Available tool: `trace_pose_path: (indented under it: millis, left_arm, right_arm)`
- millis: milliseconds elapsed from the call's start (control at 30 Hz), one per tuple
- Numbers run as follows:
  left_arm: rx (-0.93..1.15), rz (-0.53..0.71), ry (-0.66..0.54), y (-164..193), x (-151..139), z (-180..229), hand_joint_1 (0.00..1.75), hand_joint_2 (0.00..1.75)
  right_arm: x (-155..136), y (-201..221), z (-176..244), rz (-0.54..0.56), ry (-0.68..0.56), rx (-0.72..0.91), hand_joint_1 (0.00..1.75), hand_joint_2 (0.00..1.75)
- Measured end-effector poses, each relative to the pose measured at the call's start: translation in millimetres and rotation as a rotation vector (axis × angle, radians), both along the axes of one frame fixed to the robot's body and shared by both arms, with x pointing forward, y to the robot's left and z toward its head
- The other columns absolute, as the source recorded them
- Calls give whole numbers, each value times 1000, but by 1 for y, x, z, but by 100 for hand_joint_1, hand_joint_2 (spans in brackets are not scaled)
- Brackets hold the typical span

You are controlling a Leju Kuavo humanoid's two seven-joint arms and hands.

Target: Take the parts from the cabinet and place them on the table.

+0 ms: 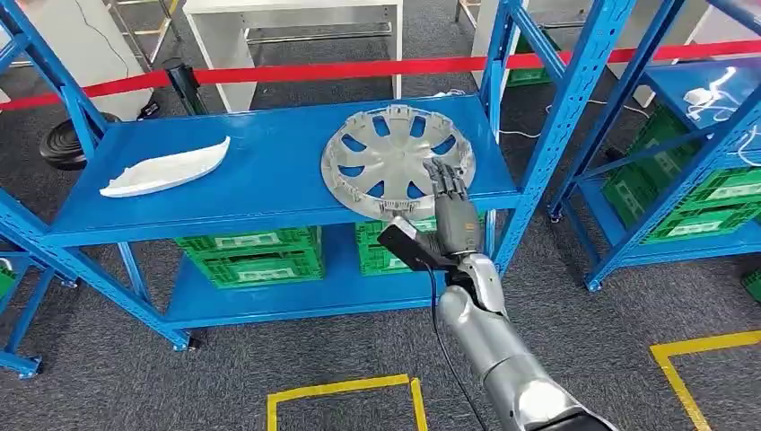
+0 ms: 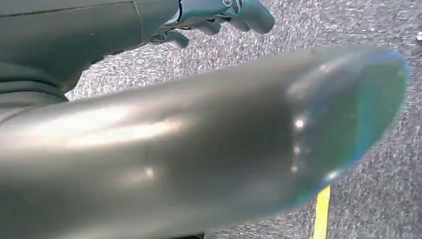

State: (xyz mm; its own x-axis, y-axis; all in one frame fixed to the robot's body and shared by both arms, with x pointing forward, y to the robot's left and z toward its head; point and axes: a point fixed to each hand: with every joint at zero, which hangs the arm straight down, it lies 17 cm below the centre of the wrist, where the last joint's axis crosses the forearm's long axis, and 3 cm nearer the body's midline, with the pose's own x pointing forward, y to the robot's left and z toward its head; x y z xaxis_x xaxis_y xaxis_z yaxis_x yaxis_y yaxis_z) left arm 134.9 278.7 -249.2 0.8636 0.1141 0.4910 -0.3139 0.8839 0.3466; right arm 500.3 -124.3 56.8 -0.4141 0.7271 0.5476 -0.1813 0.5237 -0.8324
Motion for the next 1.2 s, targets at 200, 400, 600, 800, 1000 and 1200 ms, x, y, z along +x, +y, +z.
trace_pose_path:
  millis: [200,400,600,800,1000,1200]
  left_arm:
    - [-2,14,33,4,-9,-4,0,0]
    - [2,16,26,7,-10,-3,0,0]
    - [-12,31,11,6,-8,-3,0,0]
    - [-13,35,14,6,-9,-3,0,0]
    - [-14,44,25,6,-11,-4,0,0]
    - [-8,41,18,7,-10,-3,0,0]
  right_arm:
    - [14,-41,-13,-44,30,-108,0,175]
    - [19,-80,-22,-87,32,-187,0,175]
    - [19,-99,-28,-107,37,-231,0,175]
    - [17,-108,-32,-117,38,-252,0,175]
    - [15,-112,-36,-117,44,-261,0,0]
    - [11,-108,-39,-93,56,-249,0,0]
